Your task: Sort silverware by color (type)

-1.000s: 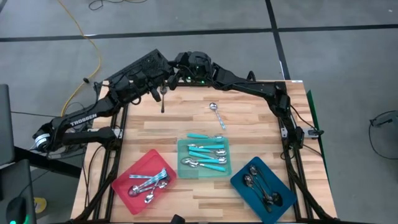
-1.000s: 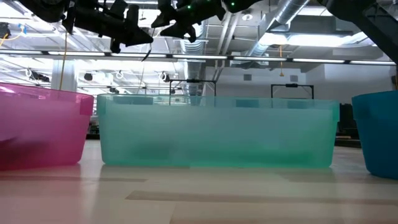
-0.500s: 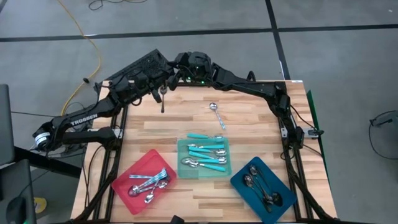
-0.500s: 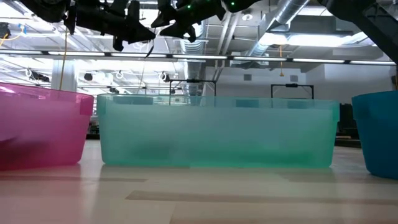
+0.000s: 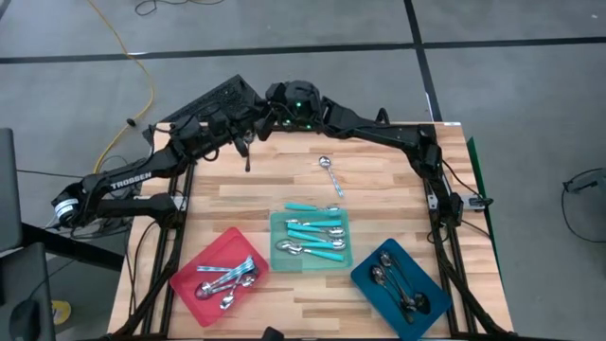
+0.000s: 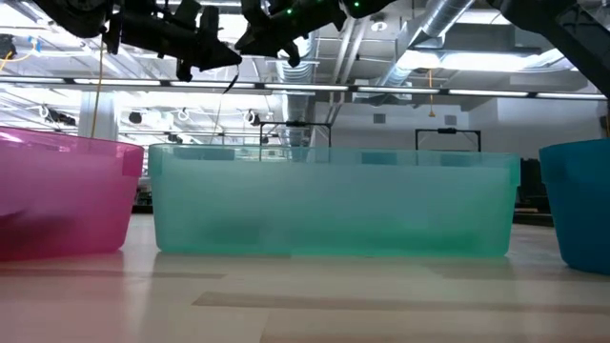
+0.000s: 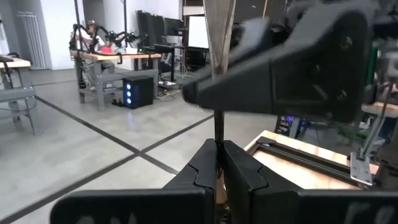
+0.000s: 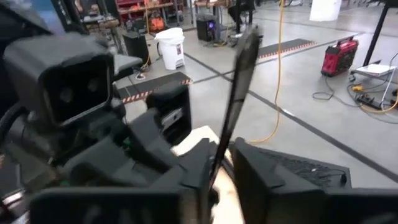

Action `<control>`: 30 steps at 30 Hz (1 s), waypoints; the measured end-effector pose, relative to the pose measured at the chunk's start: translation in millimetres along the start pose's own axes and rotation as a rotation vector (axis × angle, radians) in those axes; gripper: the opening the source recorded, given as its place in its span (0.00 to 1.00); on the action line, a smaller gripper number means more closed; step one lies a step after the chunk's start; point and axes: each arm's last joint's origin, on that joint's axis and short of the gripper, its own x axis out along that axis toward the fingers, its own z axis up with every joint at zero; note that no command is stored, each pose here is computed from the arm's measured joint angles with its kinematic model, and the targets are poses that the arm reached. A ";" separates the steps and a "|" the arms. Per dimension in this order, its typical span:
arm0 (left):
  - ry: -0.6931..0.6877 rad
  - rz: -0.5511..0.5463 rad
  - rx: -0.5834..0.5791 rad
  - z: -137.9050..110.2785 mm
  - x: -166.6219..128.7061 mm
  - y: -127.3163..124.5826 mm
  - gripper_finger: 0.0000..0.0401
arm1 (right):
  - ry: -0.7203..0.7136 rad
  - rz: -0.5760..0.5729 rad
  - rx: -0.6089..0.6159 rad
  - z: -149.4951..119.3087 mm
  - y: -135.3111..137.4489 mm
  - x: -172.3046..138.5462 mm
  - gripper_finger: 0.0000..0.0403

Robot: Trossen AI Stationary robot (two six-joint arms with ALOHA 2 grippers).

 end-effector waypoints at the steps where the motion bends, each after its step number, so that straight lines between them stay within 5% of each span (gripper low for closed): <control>1: -0.004 0.000 0.000 0.4 0.0 0.0 0.00 | 0.008 0.003 -0.001 -0.8 0.3 0.0 0.18; 4: -0.006 -0.003 0.000 0.4 0.1 -0.1 0.00 | 0.020 0.022 -0.001 -1.7 0.5 0.0 0.06; 18: 0.000 -0.018 -0.015 -0.2 0.0 -0.5 0.02 | 0.019 0.038 0.008 -1.0 -2.9 0.2 0.05; 30: 0.086 -0.091 -0.056 -3.4 -7.0 -2.2 0.37 | 0.007 0.029 0.011 1.2 -7.5 -0.3 0.05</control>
